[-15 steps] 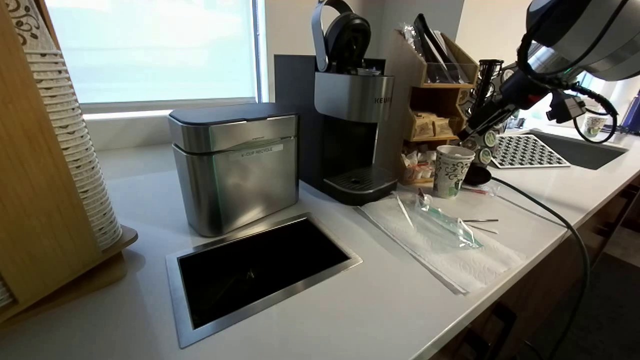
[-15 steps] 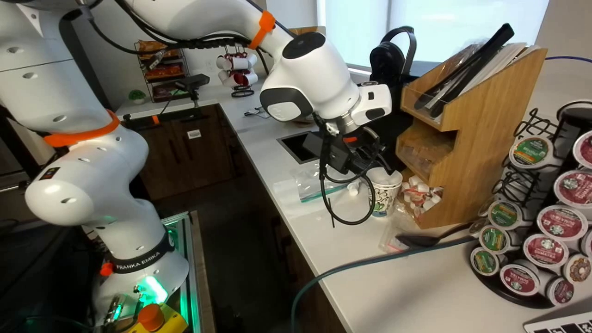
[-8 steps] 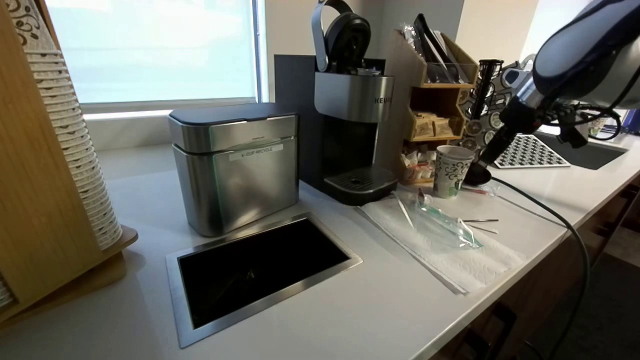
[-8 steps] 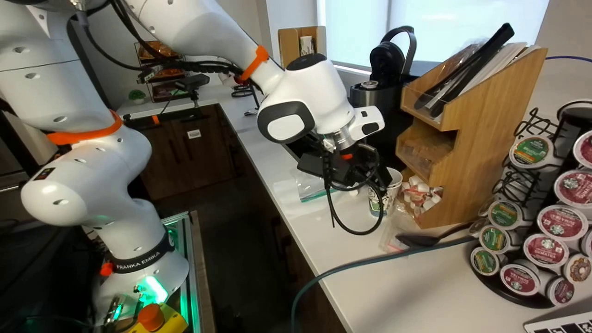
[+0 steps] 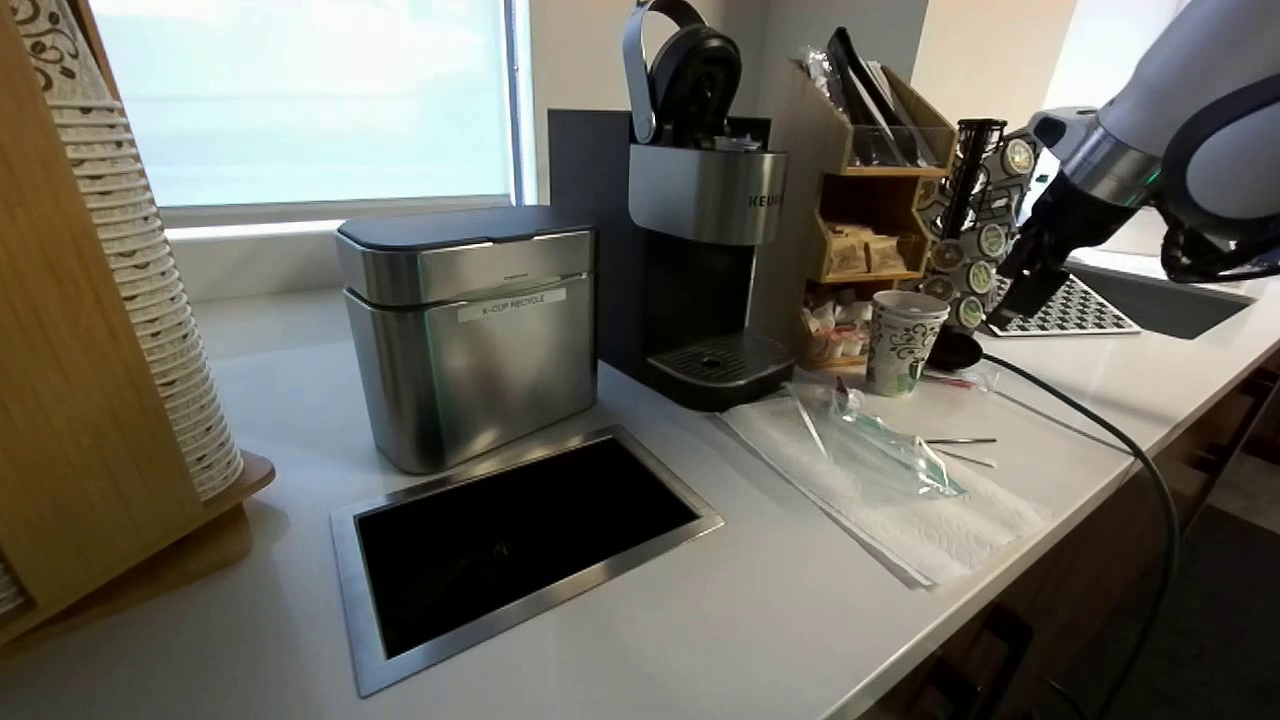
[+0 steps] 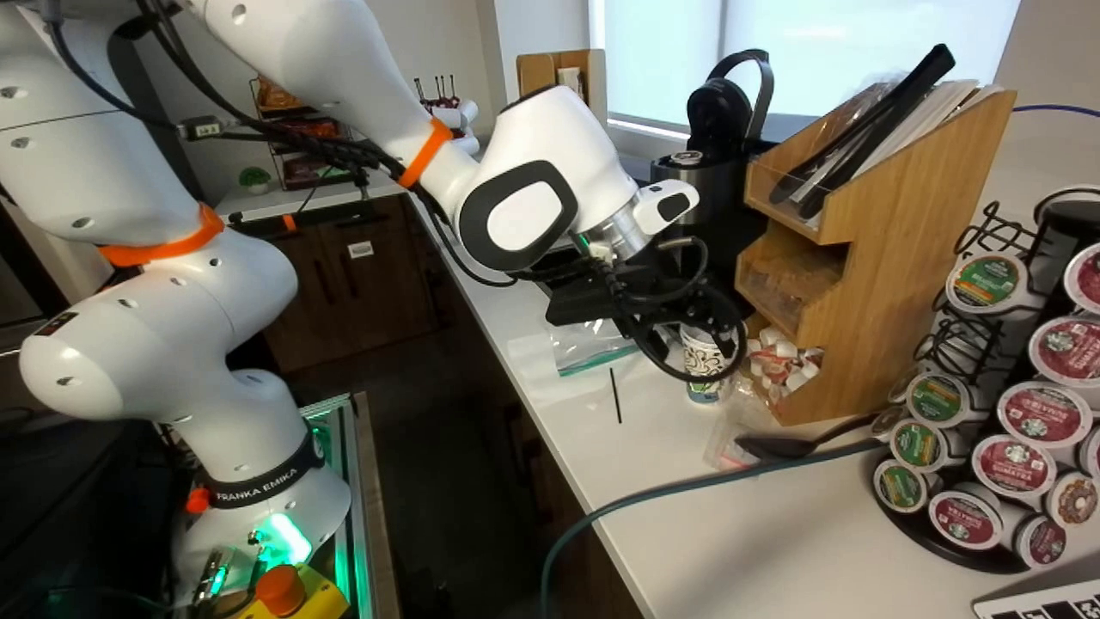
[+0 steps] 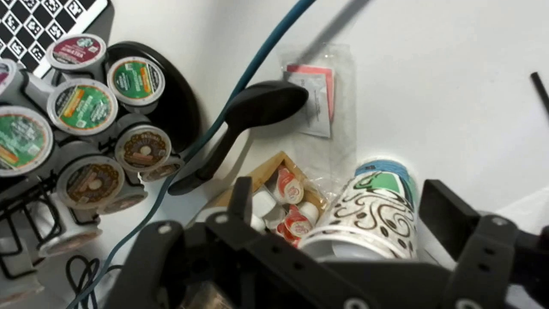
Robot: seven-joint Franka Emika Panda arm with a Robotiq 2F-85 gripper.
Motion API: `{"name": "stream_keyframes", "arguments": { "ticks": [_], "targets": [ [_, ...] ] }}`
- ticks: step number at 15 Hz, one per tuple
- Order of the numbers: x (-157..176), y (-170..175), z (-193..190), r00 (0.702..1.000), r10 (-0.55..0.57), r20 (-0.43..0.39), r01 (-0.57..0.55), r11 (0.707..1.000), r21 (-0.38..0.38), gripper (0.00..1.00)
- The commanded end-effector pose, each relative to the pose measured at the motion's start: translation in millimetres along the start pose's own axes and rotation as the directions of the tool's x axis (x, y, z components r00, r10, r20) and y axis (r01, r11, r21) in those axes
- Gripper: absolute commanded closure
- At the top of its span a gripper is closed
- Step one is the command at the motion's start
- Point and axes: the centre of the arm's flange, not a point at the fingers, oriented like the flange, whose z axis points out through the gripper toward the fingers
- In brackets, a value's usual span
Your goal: Put the coffee pods from the counter inside the two stacked coffee cups.
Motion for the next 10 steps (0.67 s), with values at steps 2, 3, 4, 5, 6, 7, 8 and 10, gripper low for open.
{"name": "stream_keyframes", "arguments": {
  "ticks": [2, 3, 4, 5, 6, 7, 8, 10],
  "targets": [
    [41.8, -34.3, -10.5, 0.985, -0.166, 0.048, 0.162, 0.984, 0.079, 0.0],
    [51.0, -43.9, -9.9, 0.975, -0.214, 0.063, 0.206, 0.972, 0.111, 0.0],
    [58.5, -50.5, -11.4, 0.967, -0.244, 0.077, 0.232, 0.964, 0.132, 0.0],
    [64.9, -58.4, -11.6, 0.96, -0.263, 0.096, 0.248, 0.958, 0.141, 0.0],
    [70.2, -66.0, -12.9, 0.953, -0.283, 0.107, 0.265, 0.952, 0.151, 0.0],
    [76.9, -70.1, -14.5, 0.946, -0.299, 0.124, 0.279, 0.947, 0.158, 0.0],
    [81.2, -72.1, -15.0, 0.938, -0.317, 0.14, 0.293, 0.941, 0.168, 0.0],
    [92.3, -67.8, -8.2, 0.901, -0.381, 0.209, 0.343, 0.919, 0.196, 0.0]
  ]
}}
